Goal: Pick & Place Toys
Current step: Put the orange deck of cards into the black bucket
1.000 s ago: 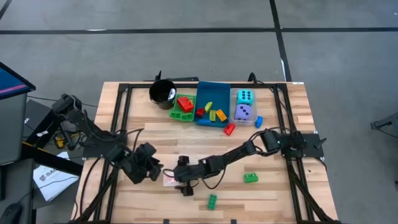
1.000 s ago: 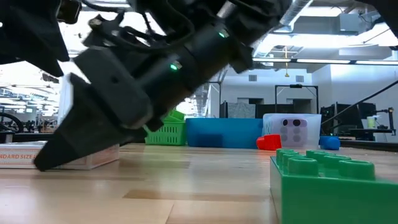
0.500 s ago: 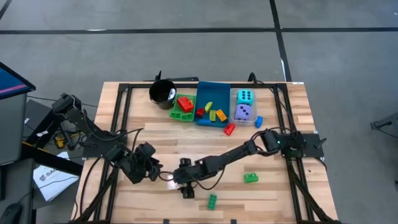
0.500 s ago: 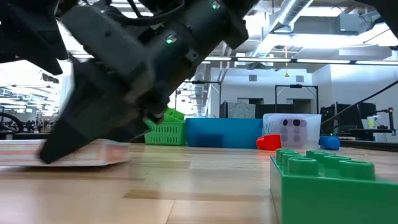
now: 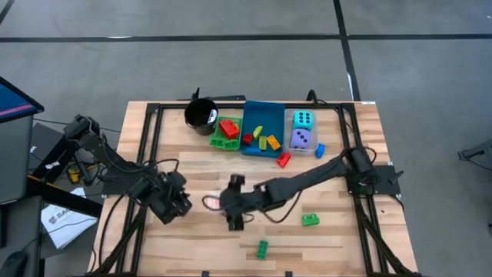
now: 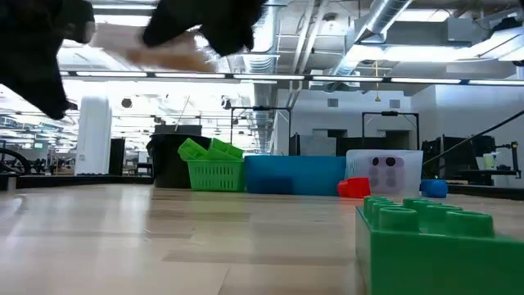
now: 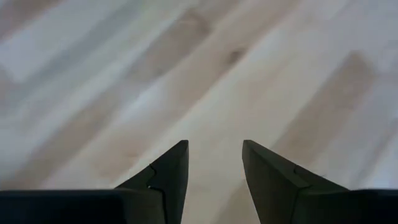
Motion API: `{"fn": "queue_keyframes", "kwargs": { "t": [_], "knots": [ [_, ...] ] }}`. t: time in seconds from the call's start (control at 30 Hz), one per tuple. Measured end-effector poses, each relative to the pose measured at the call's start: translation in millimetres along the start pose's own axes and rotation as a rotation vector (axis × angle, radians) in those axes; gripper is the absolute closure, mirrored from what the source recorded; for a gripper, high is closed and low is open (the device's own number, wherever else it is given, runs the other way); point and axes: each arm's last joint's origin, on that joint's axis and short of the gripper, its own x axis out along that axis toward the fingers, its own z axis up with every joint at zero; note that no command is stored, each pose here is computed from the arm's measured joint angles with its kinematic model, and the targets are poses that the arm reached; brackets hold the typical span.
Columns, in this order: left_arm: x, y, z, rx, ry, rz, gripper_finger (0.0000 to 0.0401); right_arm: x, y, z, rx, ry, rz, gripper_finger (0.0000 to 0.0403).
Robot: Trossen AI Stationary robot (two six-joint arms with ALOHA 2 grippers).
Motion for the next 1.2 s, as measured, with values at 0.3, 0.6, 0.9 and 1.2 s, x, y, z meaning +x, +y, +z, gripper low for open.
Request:
{"fn": "queue_keyframes", "kwargs": {
  "t": [0.3, 0.6, 0.9, 1.2],
  "knots": [
    [-28, 35, 3, 0.088, 0.016, 0.053, 0.0256, -61, -84, 37, 0.145, -0.114, -0.366, 0.0102],
    [-56, 58, 11, 0.049, -0.070, -0.133, 0.0256, -67, -204, 37, 0.324, -0.106, -0.425, 0.0102],
    [-61, 63, 16, 0.005, -0.149, -0.175, 0.0256, -63, -273, 56, 0.354, -0.179, -0.291, 0.0102],
    [-61, 56, 20, -0.080, -0.192, -0.217, 0.0256, -19, -307, 80, 0.277, -0.216, -0.279, 0.0102]
  ]
}}
